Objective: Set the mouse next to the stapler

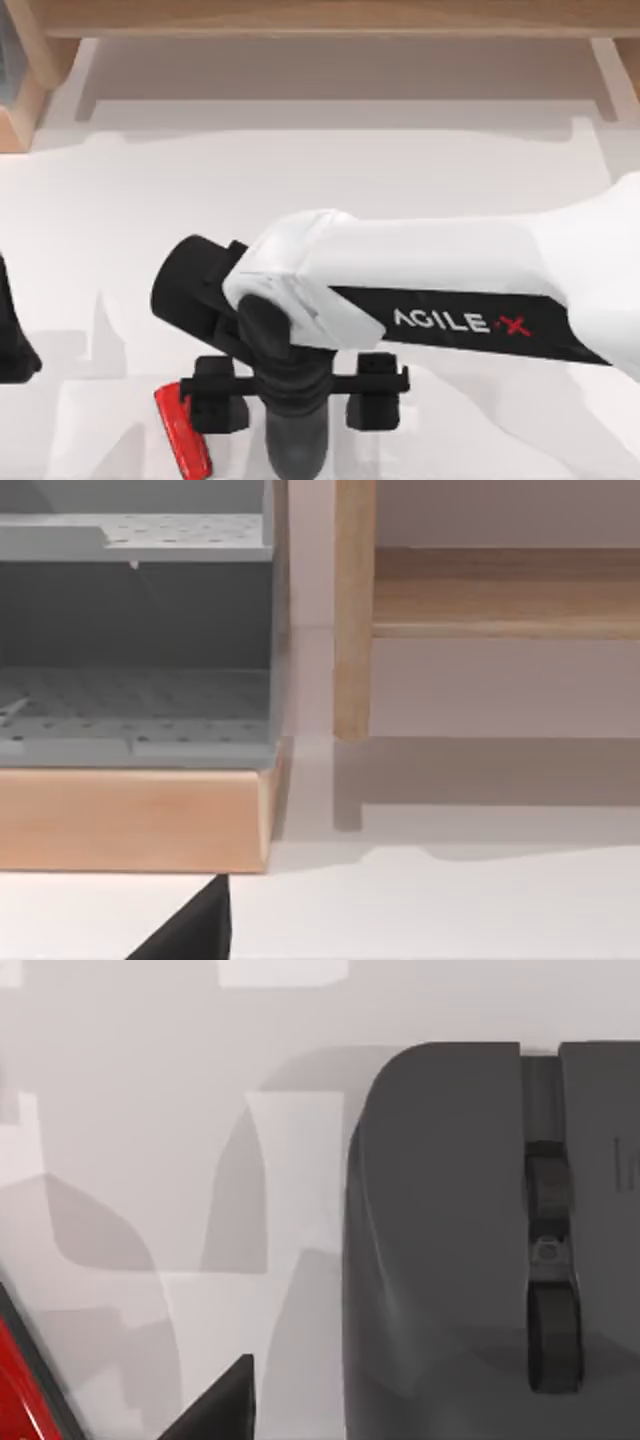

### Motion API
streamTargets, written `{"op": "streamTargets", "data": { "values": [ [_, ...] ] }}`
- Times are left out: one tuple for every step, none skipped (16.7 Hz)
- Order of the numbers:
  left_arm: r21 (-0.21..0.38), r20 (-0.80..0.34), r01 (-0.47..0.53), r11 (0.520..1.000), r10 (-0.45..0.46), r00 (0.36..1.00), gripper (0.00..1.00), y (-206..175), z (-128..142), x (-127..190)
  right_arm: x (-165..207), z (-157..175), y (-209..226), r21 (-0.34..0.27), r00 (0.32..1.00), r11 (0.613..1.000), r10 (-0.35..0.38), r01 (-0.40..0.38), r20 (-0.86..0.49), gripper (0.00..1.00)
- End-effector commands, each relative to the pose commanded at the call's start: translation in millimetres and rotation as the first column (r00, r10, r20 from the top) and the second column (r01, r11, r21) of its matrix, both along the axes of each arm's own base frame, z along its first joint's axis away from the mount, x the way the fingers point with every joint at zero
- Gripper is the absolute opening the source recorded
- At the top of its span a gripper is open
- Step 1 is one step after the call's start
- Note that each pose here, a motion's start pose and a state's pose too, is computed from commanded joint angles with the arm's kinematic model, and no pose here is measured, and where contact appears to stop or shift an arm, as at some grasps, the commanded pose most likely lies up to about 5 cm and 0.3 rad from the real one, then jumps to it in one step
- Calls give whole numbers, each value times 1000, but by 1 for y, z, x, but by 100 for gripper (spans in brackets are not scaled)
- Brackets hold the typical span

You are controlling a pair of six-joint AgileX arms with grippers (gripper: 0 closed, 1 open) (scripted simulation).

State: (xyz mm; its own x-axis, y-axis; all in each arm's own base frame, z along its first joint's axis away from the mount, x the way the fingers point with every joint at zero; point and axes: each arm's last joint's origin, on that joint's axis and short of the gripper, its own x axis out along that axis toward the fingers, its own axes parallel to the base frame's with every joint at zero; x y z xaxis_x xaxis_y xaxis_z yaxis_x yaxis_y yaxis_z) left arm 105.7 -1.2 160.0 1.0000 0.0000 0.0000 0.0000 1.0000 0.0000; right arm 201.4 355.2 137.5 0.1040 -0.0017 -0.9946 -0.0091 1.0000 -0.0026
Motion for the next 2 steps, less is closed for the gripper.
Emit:
{"op": "streamTargets", "data": {
  "values": [
    [0, 0, 0, 1000, 0, 1000, 100, 0, 0, 0, 0, 0, 0, 0, 1000, 1000, 0, 0, 0, 100],
    [0, 0, 0, 1000, 0, 1000, 100, 0, 0, 0, 0, 0, 0, 0, 1000, 1000, 0, 0, 0, 100]
  ]
}}
